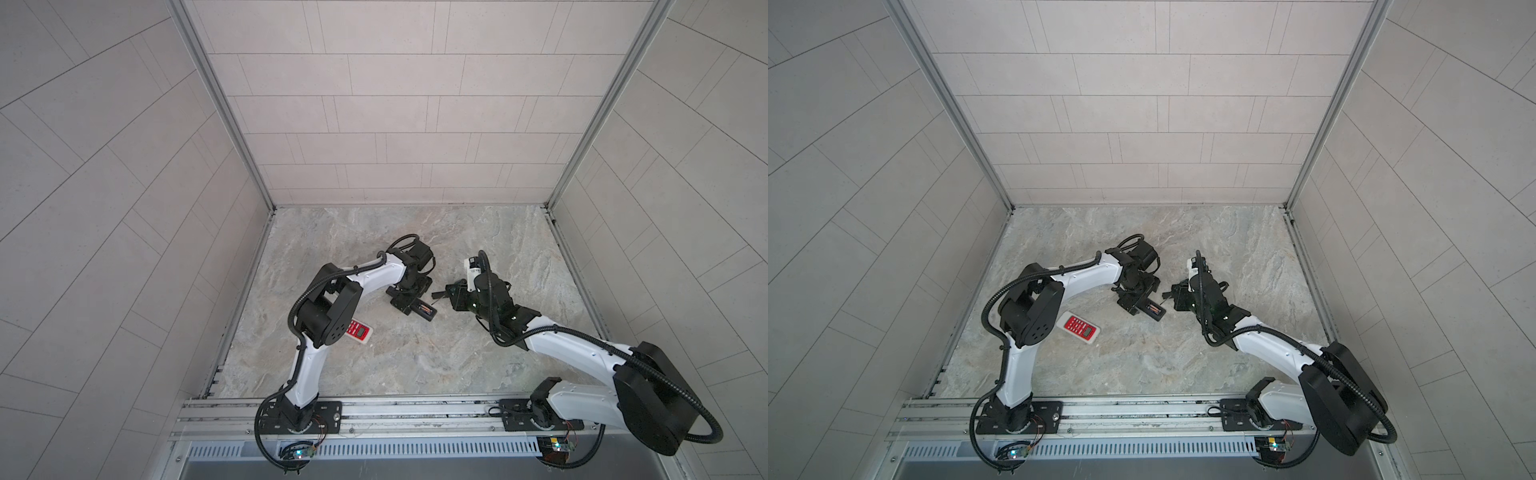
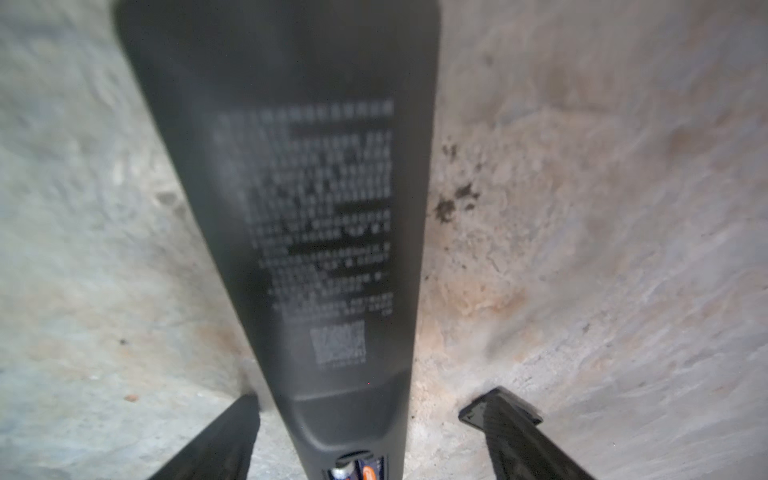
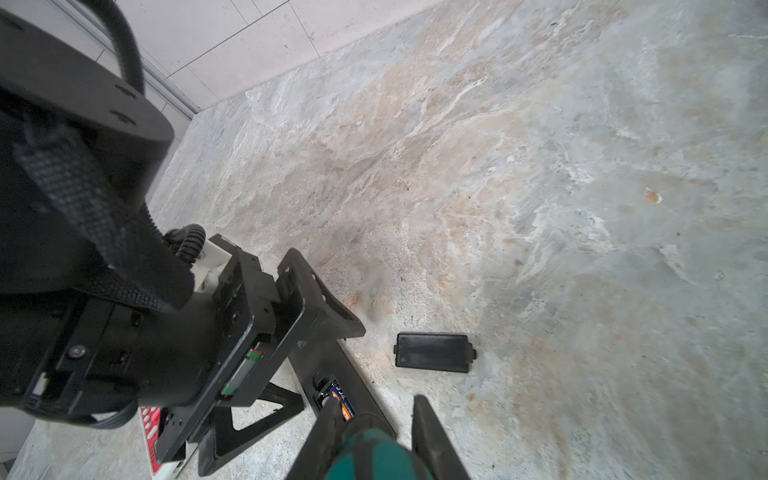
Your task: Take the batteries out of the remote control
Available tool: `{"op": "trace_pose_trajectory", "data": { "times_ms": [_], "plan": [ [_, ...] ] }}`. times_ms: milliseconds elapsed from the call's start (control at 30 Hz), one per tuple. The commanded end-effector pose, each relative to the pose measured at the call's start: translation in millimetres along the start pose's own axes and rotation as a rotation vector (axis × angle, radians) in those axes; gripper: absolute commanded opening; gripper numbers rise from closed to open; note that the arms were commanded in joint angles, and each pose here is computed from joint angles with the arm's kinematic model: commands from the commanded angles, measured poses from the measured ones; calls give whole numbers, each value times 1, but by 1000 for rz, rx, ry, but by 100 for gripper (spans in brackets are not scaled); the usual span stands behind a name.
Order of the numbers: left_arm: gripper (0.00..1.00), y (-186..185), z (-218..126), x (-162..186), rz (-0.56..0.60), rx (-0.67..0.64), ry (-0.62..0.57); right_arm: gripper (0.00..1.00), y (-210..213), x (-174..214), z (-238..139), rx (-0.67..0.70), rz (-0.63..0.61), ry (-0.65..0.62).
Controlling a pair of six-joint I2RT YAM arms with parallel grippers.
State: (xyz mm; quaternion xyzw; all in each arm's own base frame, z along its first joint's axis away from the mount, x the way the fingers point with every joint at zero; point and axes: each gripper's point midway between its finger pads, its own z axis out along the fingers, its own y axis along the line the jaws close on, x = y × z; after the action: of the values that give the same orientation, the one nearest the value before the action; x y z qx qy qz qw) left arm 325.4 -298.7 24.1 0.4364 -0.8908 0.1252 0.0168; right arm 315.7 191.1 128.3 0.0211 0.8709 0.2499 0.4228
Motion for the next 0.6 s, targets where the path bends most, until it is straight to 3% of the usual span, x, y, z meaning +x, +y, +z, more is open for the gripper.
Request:
{"op": "trace_pose_trajectory", "data": {
  "times_ms": [0, 133, 400, 567],
  "plan": [
    [94, 8, -13, -22, -11, -22, -73, 0, 7, -11, -6, -6, -20, -32],
    [92, 11, -15, -34, -30, -25, -60, 0, 18, -15, -8, 1, -62, -42],
    [78, 7, -12, -46, -35, -23, -15, 0, 58, -22, -1, 15, -161, -43],
    [72, 11, -9, -52, -36, -33, 7, 0, 61, -13, 10, 80, -221, 6]
  ]
}}
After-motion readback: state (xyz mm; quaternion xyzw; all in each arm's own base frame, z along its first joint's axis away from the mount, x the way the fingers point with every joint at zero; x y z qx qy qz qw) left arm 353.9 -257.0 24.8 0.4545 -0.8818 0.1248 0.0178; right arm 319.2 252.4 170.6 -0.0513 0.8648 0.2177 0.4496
